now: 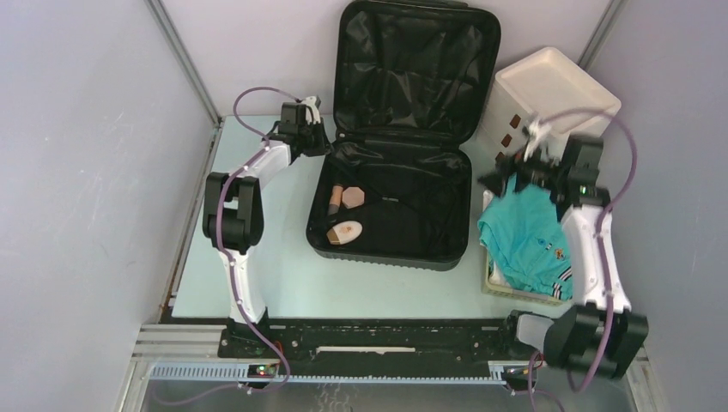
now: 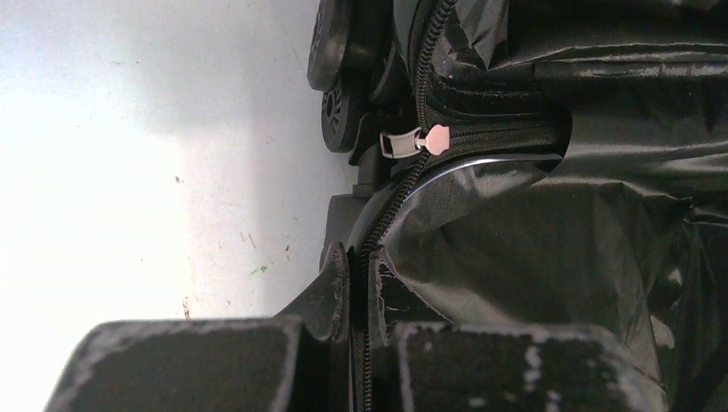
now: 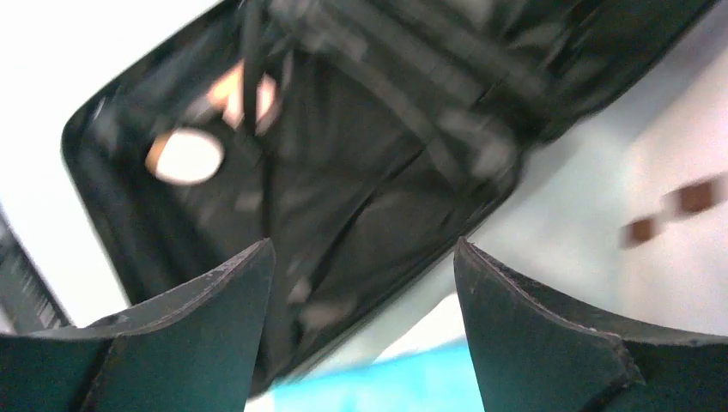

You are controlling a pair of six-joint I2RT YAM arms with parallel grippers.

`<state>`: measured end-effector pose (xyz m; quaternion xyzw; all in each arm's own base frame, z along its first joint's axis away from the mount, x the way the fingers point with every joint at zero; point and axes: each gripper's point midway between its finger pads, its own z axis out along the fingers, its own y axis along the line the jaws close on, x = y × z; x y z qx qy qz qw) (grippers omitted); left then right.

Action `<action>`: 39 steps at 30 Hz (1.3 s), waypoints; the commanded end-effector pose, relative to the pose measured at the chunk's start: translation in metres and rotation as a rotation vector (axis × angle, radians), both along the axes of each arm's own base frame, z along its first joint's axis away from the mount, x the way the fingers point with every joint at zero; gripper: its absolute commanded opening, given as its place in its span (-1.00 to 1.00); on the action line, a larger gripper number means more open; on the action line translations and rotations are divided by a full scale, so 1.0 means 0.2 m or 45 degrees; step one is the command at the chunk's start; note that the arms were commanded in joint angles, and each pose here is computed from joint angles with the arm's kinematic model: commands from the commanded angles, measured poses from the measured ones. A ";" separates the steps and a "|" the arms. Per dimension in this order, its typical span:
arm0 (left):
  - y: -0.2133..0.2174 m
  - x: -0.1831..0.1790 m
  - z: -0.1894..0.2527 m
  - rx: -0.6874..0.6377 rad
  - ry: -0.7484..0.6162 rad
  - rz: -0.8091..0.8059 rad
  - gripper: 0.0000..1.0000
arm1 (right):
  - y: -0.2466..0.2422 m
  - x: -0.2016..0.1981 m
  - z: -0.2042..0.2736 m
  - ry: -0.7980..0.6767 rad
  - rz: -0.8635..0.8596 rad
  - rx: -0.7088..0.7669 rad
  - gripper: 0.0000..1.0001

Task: Open, take out, and arrange the luggage
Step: Move the opened luggage to the center of the board.

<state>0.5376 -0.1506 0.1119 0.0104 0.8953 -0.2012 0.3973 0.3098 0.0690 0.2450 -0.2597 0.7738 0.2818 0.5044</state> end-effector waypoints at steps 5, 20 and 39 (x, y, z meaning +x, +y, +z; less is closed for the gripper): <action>0.15 0.10 0.02 -0.001 -0.046 0.100 -0.99 | -0.18 1.02 0.69 -0.180 -0.489 0.204 0.66; 0.12 0.12 0.03 0.002 -0.053 0.040 -0.99 | -0.28 1.71 0.62 -0.362 -0.833 0.094 0.47; 0.14 0.07 0.14 0.024 -0.108 0.024 -0.99 | -0.14 1.71 0.69 -0.381 -0.690 0.096 -0.99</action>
